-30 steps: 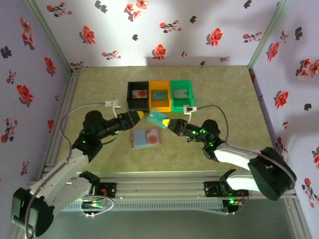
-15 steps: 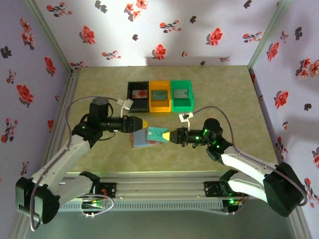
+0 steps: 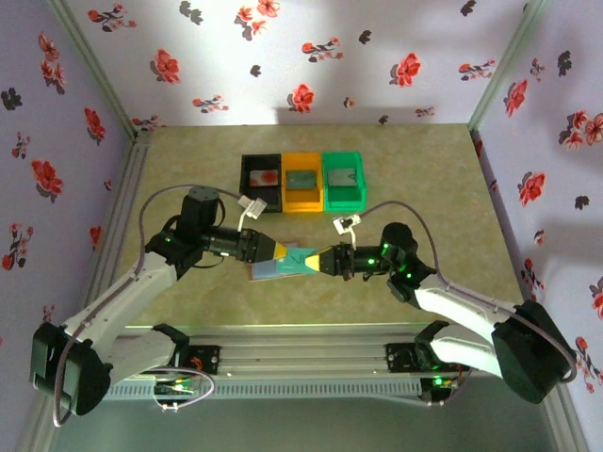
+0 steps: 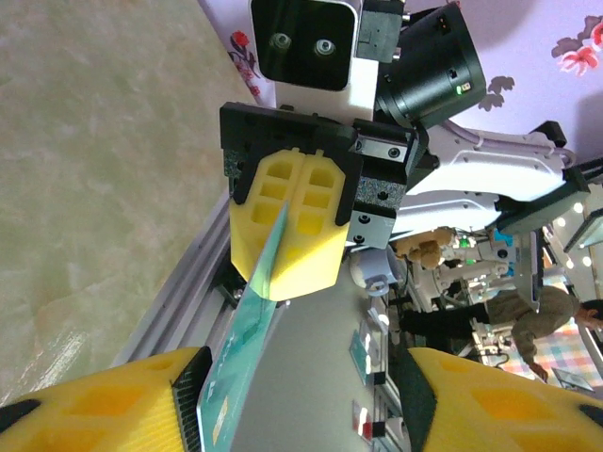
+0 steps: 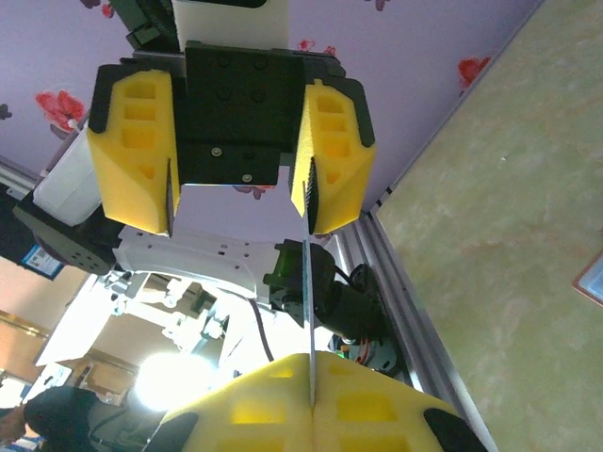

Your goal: Take the credit cards out of the card holder

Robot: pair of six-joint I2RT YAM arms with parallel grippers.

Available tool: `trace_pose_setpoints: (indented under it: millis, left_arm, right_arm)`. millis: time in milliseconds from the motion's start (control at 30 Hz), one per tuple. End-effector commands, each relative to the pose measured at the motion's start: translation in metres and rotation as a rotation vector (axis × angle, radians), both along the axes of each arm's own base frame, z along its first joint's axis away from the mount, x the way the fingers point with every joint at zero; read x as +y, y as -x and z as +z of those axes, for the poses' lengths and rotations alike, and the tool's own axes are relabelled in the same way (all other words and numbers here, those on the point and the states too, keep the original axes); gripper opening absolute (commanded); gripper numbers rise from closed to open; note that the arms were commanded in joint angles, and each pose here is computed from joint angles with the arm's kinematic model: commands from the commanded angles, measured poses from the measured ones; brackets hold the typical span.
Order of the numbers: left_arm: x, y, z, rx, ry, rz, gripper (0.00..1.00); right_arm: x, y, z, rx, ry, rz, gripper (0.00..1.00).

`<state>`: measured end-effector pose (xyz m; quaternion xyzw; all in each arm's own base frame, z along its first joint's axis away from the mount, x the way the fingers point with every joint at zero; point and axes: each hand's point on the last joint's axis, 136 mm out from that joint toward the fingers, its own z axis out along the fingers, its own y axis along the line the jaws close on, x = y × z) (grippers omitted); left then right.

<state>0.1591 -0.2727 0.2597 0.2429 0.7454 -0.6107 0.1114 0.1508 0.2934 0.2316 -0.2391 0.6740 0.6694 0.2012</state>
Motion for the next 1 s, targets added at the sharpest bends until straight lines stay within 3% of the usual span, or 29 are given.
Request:
trace_pose_setpoints:
  millis: [0, 600, 867, 967]
  left_arm:
    - [0.000, 0.012, -0.001, -0.015, 0.025, -0.060, 0.55]
    - [-0.003, 0.020, -0.002, -0.017, 0.039, -0.102, 0.27]
    - [-0.002, 0.021, -0.003, -0.020, 0.036, -0.104, 0.02]
    - [-0.002, 0.021, -0.003, -0.027, 0.038, -0.106, 0.00]
  right_arm:
    - [0.003, 0.004, 0.023, -0.056, -0.053, 0.034, 0.00]
    - [0.010, 0.017, 0.029, -0.066, -0.071, 0.097, 0.00]
    - [0.011, 0.017, 0.028, -0.067, -0.062, 0.092, 0.00]
    - [0.011, 0.014, 0.026, -0.069, -0.047, 0.074, 0.00]
